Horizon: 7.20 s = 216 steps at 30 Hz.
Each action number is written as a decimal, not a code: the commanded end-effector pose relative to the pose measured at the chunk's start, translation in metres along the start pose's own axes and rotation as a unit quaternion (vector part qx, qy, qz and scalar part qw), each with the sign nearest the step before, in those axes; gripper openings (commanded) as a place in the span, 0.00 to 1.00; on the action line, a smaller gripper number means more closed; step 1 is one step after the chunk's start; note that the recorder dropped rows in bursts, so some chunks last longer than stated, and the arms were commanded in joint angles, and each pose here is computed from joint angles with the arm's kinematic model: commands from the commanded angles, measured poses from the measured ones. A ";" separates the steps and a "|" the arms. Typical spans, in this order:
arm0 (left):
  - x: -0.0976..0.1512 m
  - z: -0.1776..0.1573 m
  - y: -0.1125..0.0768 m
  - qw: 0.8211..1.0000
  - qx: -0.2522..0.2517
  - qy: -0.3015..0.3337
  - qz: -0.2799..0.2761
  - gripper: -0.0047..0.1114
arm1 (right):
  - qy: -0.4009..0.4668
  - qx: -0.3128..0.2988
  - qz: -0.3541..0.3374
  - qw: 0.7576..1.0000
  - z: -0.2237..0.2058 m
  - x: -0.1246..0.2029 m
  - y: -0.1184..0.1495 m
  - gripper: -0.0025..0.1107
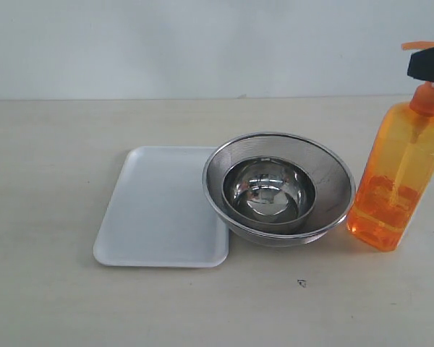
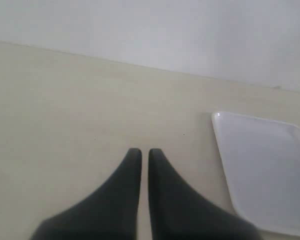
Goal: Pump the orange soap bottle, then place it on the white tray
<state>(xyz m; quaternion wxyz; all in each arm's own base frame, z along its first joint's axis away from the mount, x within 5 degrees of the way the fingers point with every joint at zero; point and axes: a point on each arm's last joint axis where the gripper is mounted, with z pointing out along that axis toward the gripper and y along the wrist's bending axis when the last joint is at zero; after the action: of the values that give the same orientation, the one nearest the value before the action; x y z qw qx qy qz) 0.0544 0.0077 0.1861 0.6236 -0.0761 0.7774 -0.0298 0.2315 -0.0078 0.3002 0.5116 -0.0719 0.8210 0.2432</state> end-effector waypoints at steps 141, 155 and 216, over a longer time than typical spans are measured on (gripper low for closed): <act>0.000 0.000 0.000 1.000 -0.001 -0.002 0.004 0.08 | -0.211 -0.158 0.435 0.861 -0.092 0.117 0.083 0.95; 0.000 0.000 0.000 1.000 -0.001 -0.002 0.004 0.08 | -0.336 -0.178 0.082 0.921 -0.106 0.104 0.099 0.95; 0.000 0.000 0.000 1.000 -0.001 -0.002 0.004 0.08 | -0.138 -0.223 -0.162 0.951 -0.101 0.127 0.124 0.95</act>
<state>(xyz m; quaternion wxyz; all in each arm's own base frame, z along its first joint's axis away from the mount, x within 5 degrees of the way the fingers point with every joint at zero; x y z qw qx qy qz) 0.0545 0.0076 0.1862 0.6242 -0.0758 0.7770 -0.0301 0.0441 0.0706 0.2626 0.6115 -0.2939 0.6483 0.3456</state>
